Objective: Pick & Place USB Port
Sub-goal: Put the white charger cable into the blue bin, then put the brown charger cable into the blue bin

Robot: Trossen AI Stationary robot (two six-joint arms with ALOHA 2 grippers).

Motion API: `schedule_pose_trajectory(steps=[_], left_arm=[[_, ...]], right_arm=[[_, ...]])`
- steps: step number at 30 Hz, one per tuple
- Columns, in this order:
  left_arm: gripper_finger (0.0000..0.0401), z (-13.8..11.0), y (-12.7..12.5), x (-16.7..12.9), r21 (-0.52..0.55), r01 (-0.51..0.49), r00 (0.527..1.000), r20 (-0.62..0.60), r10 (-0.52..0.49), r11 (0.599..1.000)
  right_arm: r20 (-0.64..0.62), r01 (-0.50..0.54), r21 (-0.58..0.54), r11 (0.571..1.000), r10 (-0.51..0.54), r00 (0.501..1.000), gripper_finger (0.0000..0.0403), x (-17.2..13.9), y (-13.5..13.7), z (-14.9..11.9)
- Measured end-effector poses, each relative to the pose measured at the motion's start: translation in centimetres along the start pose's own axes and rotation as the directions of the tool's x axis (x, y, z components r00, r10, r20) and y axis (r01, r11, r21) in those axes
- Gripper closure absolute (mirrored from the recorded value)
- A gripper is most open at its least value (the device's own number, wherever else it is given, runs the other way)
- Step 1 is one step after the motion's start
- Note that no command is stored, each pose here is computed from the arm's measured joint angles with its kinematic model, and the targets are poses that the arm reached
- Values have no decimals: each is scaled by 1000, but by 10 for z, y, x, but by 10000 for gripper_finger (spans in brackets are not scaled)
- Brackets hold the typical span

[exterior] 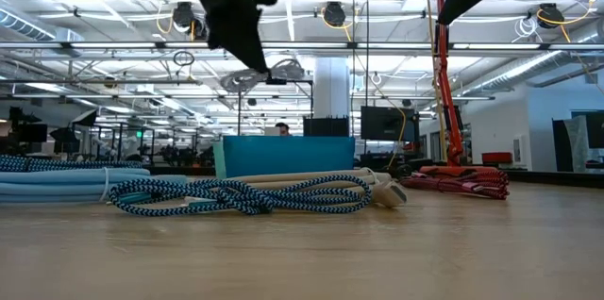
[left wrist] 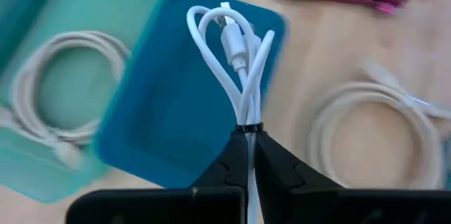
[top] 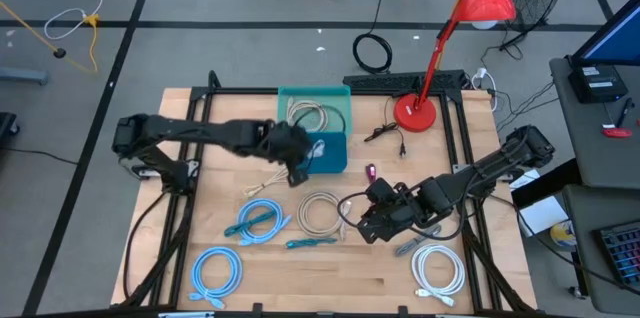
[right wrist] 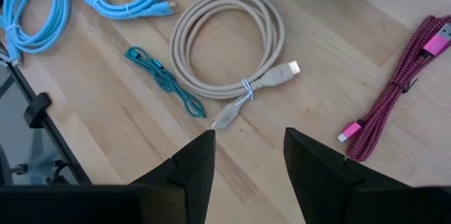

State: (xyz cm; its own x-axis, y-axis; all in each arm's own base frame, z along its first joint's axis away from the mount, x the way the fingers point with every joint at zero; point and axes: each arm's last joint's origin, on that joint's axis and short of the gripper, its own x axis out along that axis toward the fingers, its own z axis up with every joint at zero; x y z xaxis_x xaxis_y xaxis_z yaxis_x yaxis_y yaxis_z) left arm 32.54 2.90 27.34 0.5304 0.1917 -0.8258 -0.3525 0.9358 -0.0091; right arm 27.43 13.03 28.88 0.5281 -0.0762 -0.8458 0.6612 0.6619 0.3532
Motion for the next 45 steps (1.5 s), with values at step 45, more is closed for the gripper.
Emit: schedule_pose_trajectory(steps=[45], left_arm=[[289, 10, 16, 56, 27, 122, 989, -86, -119, 992]], right_arm=[[-9, -5, 81, 997, 5, 1000, 241, -3, 2, -7]])
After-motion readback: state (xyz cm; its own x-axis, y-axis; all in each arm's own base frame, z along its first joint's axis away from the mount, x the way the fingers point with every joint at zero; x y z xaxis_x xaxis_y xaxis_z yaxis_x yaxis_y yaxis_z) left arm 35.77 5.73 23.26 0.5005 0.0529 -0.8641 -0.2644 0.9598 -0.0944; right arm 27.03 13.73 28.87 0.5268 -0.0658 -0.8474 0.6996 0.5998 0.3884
